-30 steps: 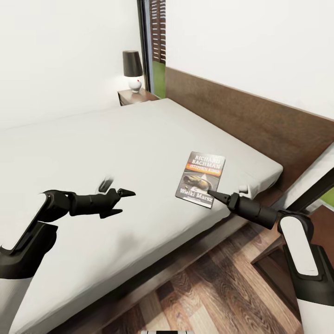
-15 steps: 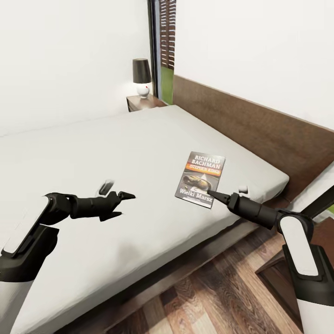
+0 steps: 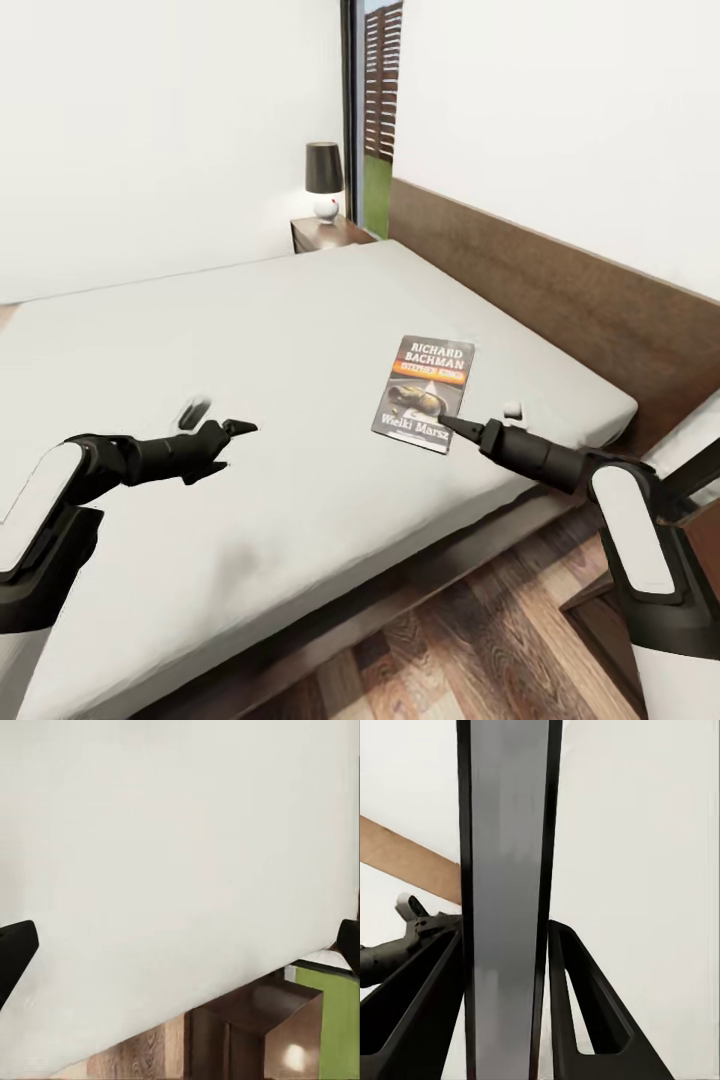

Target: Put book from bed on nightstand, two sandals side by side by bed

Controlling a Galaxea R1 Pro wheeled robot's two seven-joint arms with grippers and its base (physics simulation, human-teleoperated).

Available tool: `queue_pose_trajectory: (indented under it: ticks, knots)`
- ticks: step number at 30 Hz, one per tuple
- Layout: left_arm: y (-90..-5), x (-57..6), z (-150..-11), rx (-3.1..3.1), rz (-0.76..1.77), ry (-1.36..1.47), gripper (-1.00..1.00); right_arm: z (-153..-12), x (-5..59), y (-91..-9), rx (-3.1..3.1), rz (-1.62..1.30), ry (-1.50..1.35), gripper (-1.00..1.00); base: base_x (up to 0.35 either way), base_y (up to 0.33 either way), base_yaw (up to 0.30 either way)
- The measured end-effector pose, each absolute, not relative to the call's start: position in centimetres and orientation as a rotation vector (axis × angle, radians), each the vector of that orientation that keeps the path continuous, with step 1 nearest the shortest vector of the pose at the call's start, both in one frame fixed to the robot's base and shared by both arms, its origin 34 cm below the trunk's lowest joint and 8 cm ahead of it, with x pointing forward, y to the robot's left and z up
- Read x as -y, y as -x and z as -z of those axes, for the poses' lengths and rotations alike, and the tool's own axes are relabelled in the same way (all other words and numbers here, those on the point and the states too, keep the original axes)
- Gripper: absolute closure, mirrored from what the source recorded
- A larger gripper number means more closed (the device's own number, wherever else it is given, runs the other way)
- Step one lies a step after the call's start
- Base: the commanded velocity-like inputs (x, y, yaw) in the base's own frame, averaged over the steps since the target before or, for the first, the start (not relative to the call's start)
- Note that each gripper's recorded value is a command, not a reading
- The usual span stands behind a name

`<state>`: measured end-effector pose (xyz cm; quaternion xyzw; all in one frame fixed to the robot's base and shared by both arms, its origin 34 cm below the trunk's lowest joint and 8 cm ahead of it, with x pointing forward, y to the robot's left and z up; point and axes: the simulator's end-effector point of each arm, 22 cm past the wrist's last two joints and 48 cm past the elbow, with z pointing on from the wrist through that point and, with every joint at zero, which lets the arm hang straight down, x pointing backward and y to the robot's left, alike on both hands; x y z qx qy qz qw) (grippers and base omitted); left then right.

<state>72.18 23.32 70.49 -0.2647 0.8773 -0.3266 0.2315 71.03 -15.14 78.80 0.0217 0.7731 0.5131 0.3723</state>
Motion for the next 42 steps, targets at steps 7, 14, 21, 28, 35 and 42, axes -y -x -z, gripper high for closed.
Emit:
queue_pose_trajectory:
  ticks: [7, 14, 21, 28, 35, 42]
  knots:
    - [-71.9, -24.3, -71.9, -2.388, 0.901, 0.759, -1.0, -80.4, 14.1, -70.8, -1.996, -1.319, -0.026, 1.0, 0.0, 0.0, 0.11]
    - [-72.0, -24.7, -73.6, -2.379, 0.888, 0.758, -1.0, -82.2, 13.6, -70.8, -1.994, -1.322, -0.01, 1.0, 0.0, 0.0, 0.11]
    - [-72.2, -25.4, -75.5, -2.36, 0.886, 0.772, -1.0, -84.1, 13.5, -70.8, -1.987, -1.321, -0.001, 1.0, 0.0, 0.0, 0.11]
    - [-72.0, -27.4, -77.0, -2.324, 0.877, 0.84, -1.0, -86.1, 12.9, -70.7, -1.983, -1.326, 0.023, 1.0, 0.0, 0.0, 0.11]
    - [-71.7, -29.6, -78.8, -2.281, 0.871, 0.894, -1.0, -87.6, 11.4, -70.1, -1.997, -1.341, 0.071, 1.0, 0.0, 0.0, 0.11]
    - [-70.9, -32.3, -80.2, -2.248, 0.854, 0.94, -1.0, -89.3, 10.8, -69.8, -1.998, -1.344, 0.094, 1.0, 0.0, 0.0, 0.11]
